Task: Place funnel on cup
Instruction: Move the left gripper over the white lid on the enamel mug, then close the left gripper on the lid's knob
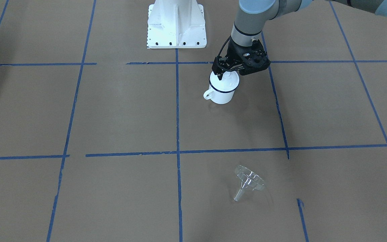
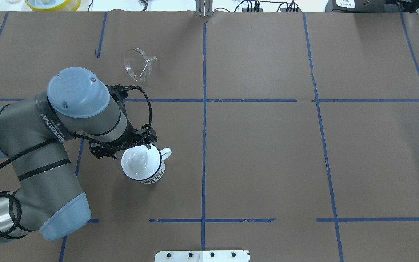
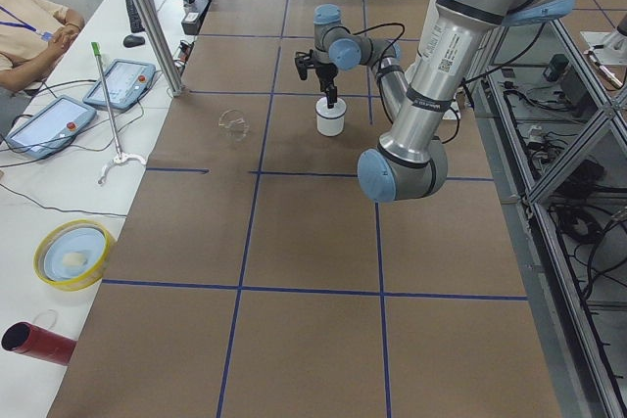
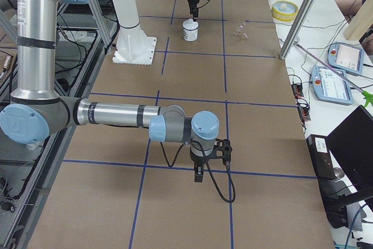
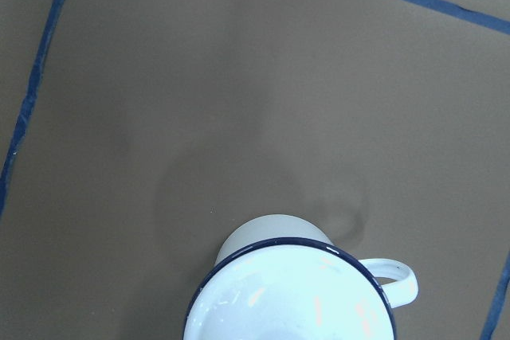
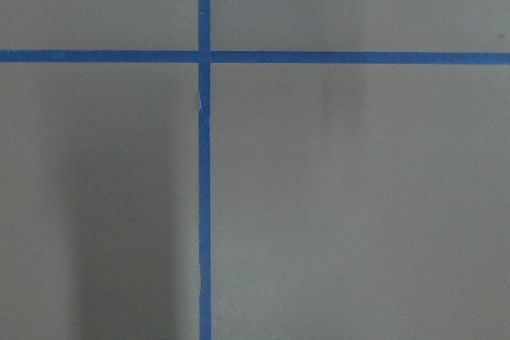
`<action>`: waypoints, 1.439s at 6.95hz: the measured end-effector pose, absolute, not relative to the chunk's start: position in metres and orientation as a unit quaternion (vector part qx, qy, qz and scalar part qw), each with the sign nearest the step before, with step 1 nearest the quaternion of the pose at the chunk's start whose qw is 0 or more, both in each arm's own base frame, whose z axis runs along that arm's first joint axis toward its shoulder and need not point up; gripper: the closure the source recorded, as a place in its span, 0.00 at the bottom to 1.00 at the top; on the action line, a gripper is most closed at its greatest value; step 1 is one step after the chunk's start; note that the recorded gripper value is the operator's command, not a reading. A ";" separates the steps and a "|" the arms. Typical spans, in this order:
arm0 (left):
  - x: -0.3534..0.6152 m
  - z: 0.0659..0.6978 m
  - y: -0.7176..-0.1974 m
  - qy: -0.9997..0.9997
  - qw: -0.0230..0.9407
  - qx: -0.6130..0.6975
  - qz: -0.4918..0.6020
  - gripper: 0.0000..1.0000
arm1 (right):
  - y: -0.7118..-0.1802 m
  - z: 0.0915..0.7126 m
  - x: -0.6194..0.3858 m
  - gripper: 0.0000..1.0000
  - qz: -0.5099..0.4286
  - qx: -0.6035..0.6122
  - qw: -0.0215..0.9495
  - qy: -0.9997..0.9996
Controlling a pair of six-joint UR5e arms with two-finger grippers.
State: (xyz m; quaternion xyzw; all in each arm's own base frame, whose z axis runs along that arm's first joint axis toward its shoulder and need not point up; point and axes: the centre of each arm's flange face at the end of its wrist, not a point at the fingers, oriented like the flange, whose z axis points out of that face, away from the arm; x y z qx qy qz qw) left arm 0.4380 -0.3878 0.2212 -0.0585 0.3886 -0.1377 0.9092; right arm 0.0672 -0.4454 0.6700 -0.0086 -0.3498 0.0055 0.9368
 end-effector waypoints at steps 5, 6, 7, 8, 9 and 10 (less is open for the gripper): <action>0.442 0.221 -0.384 0.390 0.909 -0.065 -0.133 0.24 | -0.445 0.670 0.067 0.00 0.006 -0.009 0.937 -0.350; 0.443 0.221 -0.383 0.390 0.909 -0.066 -0.132 0.24 | -0.445 0.670 0.067 0.00 0.006 -0.009 0.937 -0.350; 0.446 0.221 -0.381 0.390 0.909 -0.067 -0.130 0.30 | -0.445 0.670 0.067 0.00 0.006 -0.009 0.937 -0.350; 0.451 0.222 -0.377 0.388 0.910 -0.069 -0.126 0.47 | -0.445 0.670 0.067 0.00 0.006 -0.009 0.937 -0.350; 0.454 0.222 -0.374 0.388 0.911 -0.071 -0.122 0.84 | -0.445 0.670 0.067 0.00 0.006 -0.009 0.937 -0.350; 0.454 0.220 -0.372 0.390 0.910 -0.070 -0.121 1.00 | -0.445 0.670 0.067 0.00 0.006 -0.009 0.937 -0.350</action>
